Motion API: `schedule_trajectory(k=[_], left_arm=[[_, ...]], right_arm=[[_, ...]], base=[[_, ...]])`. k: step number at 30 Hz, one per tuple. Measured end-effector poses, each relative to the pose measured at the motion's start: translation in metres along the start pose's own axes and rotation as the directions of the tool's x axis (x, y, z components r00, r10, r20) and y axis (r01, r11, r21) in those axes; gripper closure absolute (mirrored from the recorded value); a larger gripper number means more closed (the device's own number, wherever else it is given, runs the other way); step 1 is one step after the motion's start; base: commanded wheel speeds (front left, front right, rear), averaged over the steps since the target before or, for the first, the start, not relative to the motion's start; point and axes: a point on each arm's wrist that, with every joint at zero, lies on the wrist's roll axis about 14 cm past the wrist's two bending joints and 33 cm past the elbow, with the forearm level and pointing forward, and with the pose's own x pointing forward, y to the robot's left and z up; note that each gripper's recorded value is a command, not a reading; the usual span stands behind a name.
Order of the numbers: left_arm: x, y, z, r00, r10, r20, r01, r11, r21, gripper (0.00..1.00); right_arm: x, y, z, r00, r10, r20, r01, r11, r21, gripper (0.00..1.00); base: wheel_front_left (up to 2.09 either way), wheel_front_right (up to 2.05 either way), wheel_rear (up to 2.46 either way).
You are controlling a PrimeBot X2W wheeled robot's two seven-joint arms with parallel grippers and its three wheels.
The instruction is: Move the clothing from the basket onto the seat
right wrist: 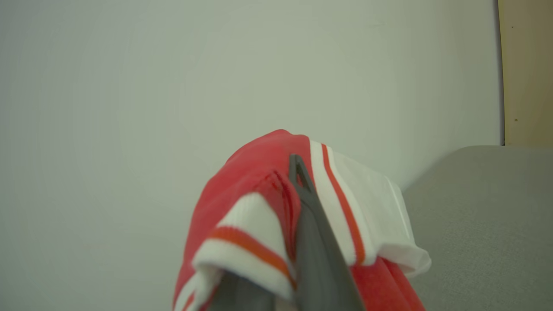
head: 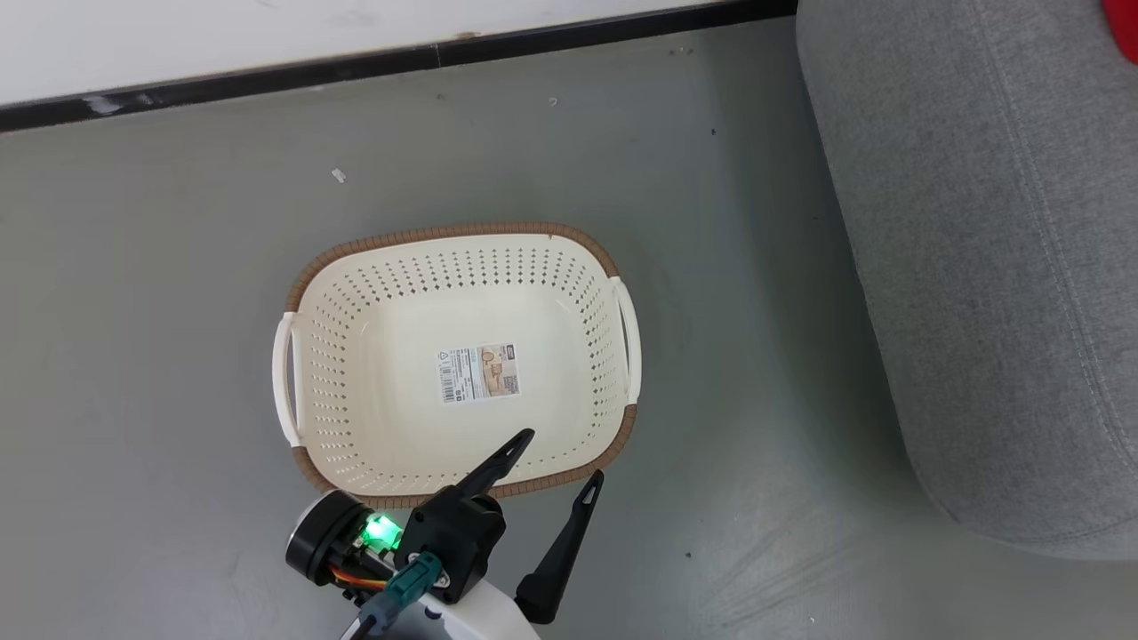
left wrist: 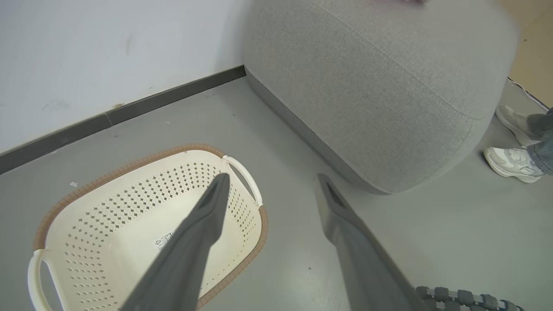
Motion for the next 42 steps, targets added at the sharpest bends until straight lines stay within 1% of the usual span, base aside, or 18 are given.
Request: schedule_trajectory(k=[3, 8, 11, 16, 23, 29, 32, 36, 42], left_arm=[[0.001, 0.007, -0.007, 1.0, 0.012, -0.022, -0.012, 1.0, -0.009, 0.0], [0.005, 0.015, -0.015, 0.999, 0.022, -0.043, -0.023, 0.999, -0.036, 0.0], [0.008, 0.019, -0.02, 0.998, 0.025, -0.057, -0.027, 0.999, -0.04, 0.0], [0.015, 0.024, -0.025, 0.997, 0.023, -0.07, -0.027, 0.998, -0.055, 0.0], [0.025, 0.038, -0.031, 0.996, 0.048, -0.074, -0.053, 0.996, -0.07, 0.0], [0.037, 0.049, -0.032, 0.997, 0.056, -0.056, -0.06, 0.996, -0.073, 0.0], [0.042, 0.054, -0.034, 0.997, 0.064, -0.052, -0.068, 0.995, -0.077, 0.0], [0.05, 0.059, -0.035, 0.997, 0.064, -0.039, -0.067, 0.995, -0.071, 0.0], [0.063, 0.066, -0.033, 0.998, 0.066, -0.003, -0.066, 0.996, -0.066, 0.0]], right_arm=[[0.004, -0.009, -0.008, 1.0, -0.028, -0.009, 0.028, 0.999, -0.014, 1.0], [0.01, -0.01, -0.032, 0.998, -0.04, -0.047, 0.037, 0.998, -0.057, 1.0], [0.009, -0.007, -0.058, 0.994, -0.037, -0.1, 0.029, 0.996, -0.083, 1.0], [-0.002, -0.005, -0.11, 0.982, -0.044, -0.184, 0.028, 0.996, -0.087, 1.0], [-0.032, -0.012, -0.185, 0.947, -0.076, -0.313, 0.049, 0.994, -0.094, 1.0], [-0.056, -0.011, -0.233, 0.92, -0.087, -0.382, 0.058, 0.994, -0.087, 1.0], [-0.061, -0.013, -0.245, 0.916, -0.094, -0.391, 0.062, 0.994, -0.093, 1.0], [-0.063, -0.016, -0.251, 0.918, -0.1, -0.384, 0.065, 0.992, -0.104, 1.0], [-0.058, -0.006, -0.254, 0.927, -0.074, -0.367, 0.042, 0.995, -0.095, 1.0]], base=[[0.0, 0.0, 0.0], [0.0, 0.0, 0.0], [0.0, 0.0, 0.0], [0.0, 0.0, 0.0], [0.0, 0.0, 0.0], [0.0, 0.0, 0.0], [0.0, 0.0, 0.0], [0.0, 0.0, 0.0], [0.0, 0.0, 0.0]])
